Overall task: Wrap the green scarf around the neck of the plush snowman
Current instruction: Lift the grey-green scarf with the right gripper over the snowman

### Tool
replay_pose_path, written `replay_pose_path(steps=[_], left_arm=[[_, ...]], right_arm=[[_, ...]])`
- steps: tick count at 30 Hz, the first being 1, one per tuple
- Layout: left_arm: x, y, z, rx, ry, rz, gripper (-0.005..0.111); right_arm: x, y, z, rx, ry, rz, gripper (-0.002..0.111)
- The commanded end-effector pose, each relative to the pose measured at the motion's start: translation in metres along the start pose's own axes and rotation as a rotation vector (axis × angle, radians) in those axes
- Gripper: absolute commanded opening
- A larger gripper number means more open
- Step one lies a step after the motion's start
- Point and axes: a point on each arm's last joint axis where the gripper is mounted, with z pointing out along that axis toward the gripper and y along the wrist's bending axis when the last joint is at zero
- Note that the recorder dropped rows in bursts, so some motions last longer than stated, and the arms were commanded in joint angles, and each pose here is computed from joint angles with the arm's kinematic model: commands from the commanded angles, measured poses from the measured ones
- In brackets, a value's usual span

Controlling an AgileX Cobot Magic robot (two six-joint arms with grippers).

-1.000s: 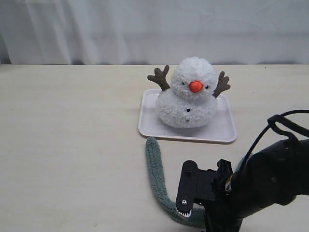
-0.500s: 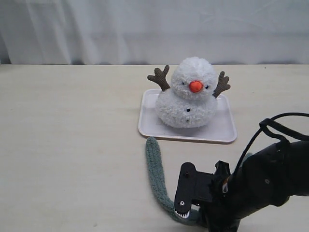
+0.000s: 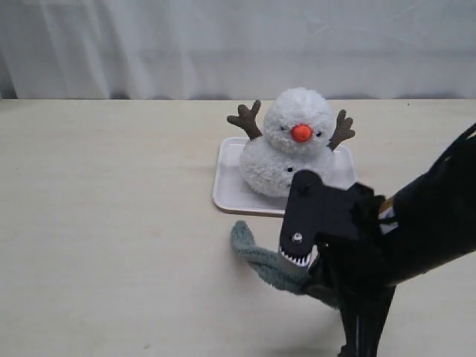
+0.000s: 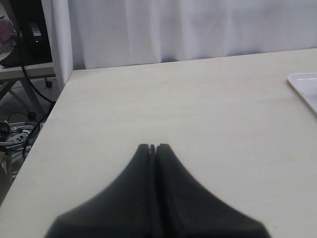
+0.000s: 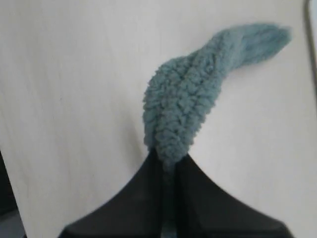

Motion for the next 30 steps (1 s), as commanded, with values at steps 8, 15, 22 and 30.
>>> replay_pose_path(steps=[8,15,22,30], left_arm=[[-0.001,0.000,0.000,0.005,-0.012,-0.005,0.000],[-0.001,0.000,0.000,0.005,-0.012,-0.005,0.000],[-0.001,0.000,0.000,0.005,-0.012,-0.005,0.000],[-0.001,0.000,0.000,0.005,-0.012,-0.005,0.000]], right_arm=[[-0.009,-0.008,-0.100,0.449,-0.311,-0.179,0.004],[-0.019,-0.036,-0.095,0.711,-0.235,-0.369,0.004],[-0.041,-0.082,-0.050,0.834,-0.055,-0.479,0.004],[-0.041,-0.164,-0.003,0.802,-0.074,-0.343,0.004]])
